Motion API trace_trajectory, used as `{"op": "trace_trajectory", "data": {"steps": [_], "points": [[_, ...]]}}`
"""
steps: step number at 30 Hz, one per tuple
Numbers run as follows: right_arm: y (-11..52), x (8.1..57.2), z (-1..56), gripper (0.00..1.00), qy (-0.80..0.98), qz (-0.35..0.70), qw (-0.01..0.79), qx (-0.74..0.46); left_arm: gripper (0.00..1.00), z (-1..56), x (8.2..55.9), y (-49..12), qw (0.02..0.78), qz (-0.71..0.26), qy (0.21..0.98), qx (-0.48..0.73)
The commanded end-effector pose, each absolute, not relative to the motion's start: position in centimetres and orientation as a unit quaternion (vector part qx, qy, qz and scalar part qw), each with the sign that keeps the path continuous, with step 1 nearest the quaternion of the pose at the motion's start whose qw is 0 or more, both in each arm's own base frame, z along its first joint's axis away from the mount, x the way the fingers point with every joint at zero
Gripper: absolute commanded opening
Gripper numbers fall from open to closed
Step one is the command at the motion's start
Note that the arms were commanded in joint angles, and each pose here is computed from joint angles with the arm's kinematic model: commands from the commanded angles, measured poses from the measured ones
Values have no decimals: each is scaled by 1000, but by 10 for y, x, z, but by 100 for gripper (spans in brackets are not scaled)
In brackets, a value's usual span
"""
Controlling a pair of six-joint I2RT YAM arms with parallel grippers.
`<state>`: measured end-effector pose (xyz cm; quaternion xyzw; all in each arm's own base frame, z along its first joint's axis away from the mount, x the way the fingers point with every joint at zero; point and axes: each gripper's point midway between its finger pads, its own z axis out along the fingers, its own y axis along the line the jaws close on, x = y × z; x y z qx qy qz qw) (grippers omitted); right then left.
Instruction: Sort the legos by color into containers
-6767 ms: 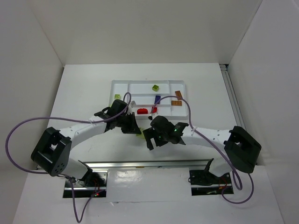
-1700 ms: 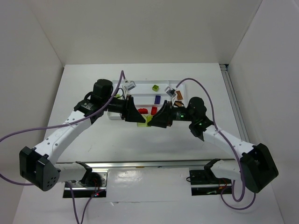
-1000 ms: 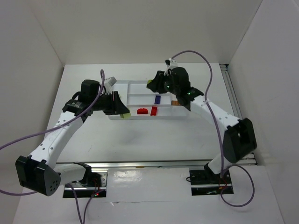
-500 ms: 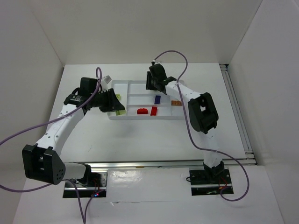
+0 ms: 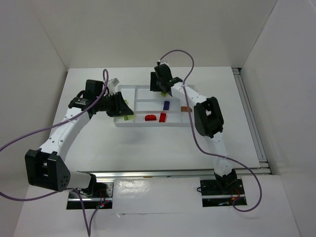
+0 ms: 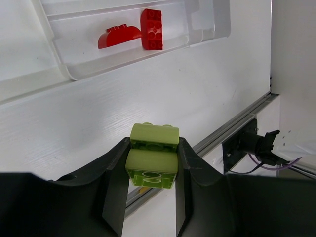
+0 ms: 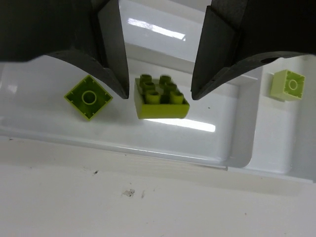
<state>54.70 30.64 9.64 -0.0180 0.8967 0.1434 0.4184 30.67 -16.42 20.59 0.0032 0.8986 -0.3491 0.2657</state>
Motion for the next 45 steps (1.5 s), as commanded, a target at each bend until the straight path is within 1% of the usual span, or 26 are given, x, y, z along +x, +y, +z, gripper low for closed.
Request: {"op": "trace_trajectory", "data": {"steps": [1,2,3,4,5,6,8,11,12,13,14,15,16,17,18,19,20,21,22,23,24,25,29,32,40,45], "points": [[312,548,143,63,880,155,449,-23,0,225,314,-169,286,-368,884,20],[310,545,161,63,872,161,462,-22,0,223,312,-170,280,-371,885,21],[308,544,169,69,866,163,472,-18,0,222,311,-170,280,-371,885,21],[304,538,162,73,870,159,466,-19,0,223,311,-171,279,-375,884,23],[303,535,168,79,867,162,471,-19,0,223,311,-171,279,-375,884,23],[301,533,179,82,863,163,478,-22,0,223,311,-171,279,-375,884,23],[301,534,187,82,861,165,480,-21,0,227,308,-172,280,-382,880,27],[305,526,185,68,867,167,468,-25,0,230,307,-175,281,-391,876,38],[301,519,205,63,859,175,481,-23,0,233,306,-175,287,-390,874,44],[302,497,183,63,871,174,458,-36,0,234,304,-176,286,-396,871,53],[304,467,185,67,866,211,449,-52,0,236,301,-179,285,-405,866,70],[304,466,185,67,866,212,449,-52,0,236,301,-179,285,-405,866,70],[316,443,235,70,827,291,476,-74,0,234,298,-180,282,-409,864,81],[310,411,203,76,838,308,442,-86,0,234,291,-185,272,-426,858,93],[307,395,210,78,827,340,439,-91,0,237,289,-187,273,-437,851,105],[311,366,257,78,783,404,458,-117,0,235,286,-189,265,-443,850,106],[306,343,240,80,787,416,436,-130,0,236,281,-190,262,-452,845,115],[305,328,247,81,777,434,433,-145,0,240,280,-193,266,-462,837,123],[306,300,271,83,747,472,431,-181,0,241,280,-195,268,-471,830,131],[305,284,265,84,743,486,417,-195,0,248,273,-199,264,-492,817,145],[305,271,269,88,730,502,412,-213,0,252,272,-202,269,-501,807,159],[306,253,286,90,701,532,411,-239,0,258,273,-204,278,-509,797,171],[310,230,294,94,672,572,392,-259,0,263,263,-213,265,-559,760,201],[322,222,283,97,675,583,364,-270,0,269,258,-215,267,-577,742,213],[345,223,278,97,668,588,355,-286,0,285,248,-218,278,-587,723,237],[354,230,274,87,663,600,347,-283,0,287,248,-218,280,-589,719,242]]}}
